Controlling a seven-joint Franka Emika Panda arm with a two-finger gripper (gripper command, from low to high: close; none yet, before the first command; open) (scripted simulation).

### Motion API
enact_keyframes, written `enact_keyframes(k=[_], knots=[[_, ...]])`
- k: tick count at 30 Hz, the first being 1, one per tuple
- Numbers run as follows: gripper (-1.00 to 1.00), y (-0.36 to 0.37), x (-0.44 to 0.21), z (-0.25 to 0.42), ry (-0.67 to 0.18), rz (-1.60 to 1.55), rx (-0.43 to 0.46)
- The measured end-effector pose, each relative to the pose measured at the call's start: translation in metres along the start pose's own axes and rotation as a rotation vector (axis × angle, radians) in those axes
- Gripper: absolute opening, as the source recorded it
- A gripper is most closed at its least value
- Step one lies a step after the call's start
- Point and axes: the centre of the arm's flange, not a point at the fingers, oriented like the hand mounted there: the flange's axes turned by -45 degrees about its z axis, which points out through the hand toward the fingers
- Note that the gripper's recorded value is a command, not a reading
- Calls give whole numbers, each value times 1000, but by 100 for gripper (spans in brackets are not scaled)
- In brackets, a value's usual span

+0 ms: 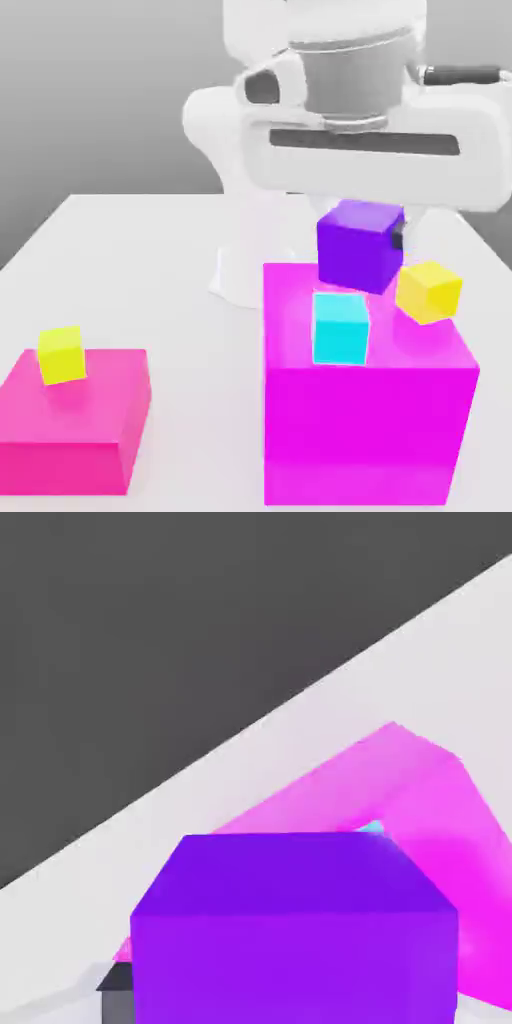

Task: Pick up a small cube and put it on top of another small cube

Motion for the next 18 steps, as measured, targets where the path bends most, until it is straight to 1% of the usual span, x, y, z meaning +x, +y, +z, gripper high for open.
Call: enact_keyframes(k=[4,7,8,14,18], knots=[[-100,15,-23,14,98,127,-45],[-100,19,-21,56,113,145,-51],[100,20,-20,67,114,145,-51],[100,21,-20,73,115,146,-53],[100,18,-24,31,117,147,-55]])
